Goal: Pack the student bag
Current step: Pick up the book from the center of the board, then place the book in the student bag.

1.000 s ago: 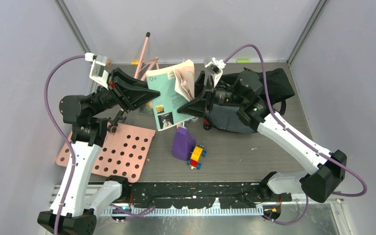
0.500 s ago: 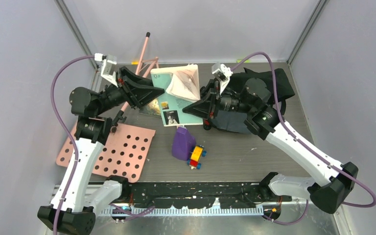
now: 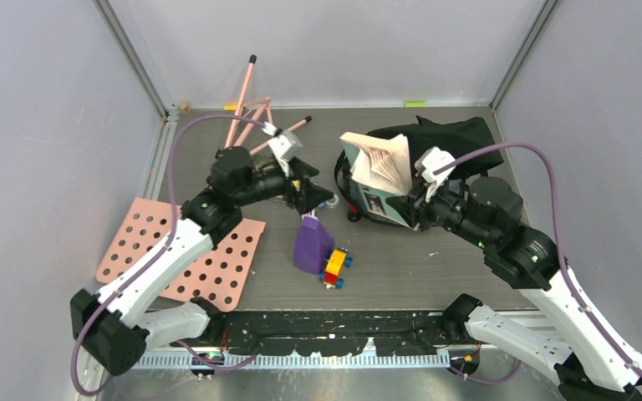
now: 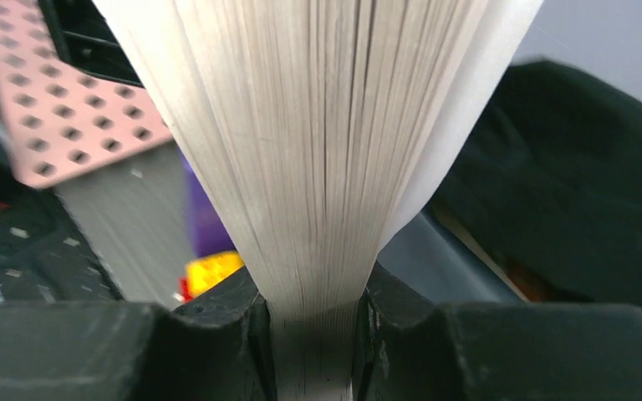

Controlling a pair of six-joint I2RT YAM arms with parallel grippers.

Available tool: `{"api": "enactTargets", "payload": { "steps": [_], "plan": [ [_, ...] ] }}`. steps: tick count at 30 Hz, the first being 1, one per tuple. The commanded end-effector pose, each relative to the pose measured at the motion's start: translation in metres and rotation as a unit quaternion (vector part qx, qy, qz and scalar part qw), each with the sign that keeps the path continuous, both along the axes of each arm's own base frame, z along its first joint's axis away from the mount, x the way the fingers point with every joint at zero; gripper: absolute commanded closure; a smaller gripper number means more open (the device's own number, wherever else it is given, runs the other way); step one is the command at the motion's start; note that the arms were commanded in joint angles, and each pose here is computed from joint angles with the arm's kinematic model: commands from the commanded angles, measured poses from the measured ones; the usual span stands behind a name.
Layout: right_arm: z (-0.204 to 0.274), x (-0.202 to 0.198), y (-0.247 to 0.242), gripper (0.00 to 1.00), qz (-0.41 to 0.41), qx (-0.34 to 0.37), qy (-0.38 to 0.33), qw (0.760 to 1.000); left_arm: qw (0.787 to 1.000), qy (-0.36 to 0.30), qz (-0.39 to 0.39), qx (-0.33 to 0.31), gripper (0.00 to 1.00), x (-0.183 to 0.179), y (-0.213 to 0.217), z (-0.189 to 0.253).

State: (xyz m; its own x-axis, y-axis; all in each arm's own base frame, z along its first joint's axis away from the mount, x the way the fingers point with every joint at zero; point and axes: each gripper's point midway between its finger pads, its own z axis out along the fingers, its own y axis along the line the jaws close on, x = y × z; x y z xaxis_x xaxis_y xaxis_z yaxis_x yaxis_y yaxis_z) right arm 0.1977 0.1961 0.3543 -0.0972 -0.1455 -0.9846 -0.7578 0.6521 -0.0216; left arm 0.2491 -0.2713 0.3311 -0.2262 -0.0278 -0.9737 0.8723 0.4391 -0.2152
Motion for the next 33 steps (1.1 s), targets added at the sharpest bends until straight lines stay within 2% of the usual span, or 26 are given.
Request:
{"api": "enactTargets", "payload": {
  "steps": [1,6,12,16,22,27,33],
  "plan": [
    [-0.011,0.017,-0.062,1.0,-0.118,-0.121,-0.054,0.984,0.995,-0.078,-0.025,0.057,0.26,0.011,-0.037,-0.021],
    [-0.023,0.033,-0.097,1.0,-0.191,-0.203,-0.087,0.956,0.986,-0.109,-0.09,0.092,0.3,0.014,-0.09,-0.043],
    [0.0,0.054,-0.104,1.0,-0.224,-0.232,-0.163,0.932,0.97,-0.178,-0.117,0.121,0.31,0.025,-0.135,-0.045],
    [0.005,0.07,-0.104,1.0,-0.236,-0.259,-0.181,0.919,0.962,-0.2,-0.12,0.142,0.31,0.041,-0.152,-0.055],
    [0.009,0.093,-0.108,1.0,-0.22,-0.253,-0.179,0.925,0.946,-0.238,-0.119,0.187,0.3,0.062,-0.162,-0.071],
    [0.001,0.115,-0.116,1.0,-0.211,-0.257,-0.16,0.929,0.933,-0.246,-0.127,0.228,0.24,0.069,-0.17,-0.092],
    [-0.006,0.127,-0.11,1.0,-0.169,-0.266,-0.161,0.935,0.925,-0.274,-0.11,0.238,0.21,0.076,-0.178,-0.099]
  ]
}}
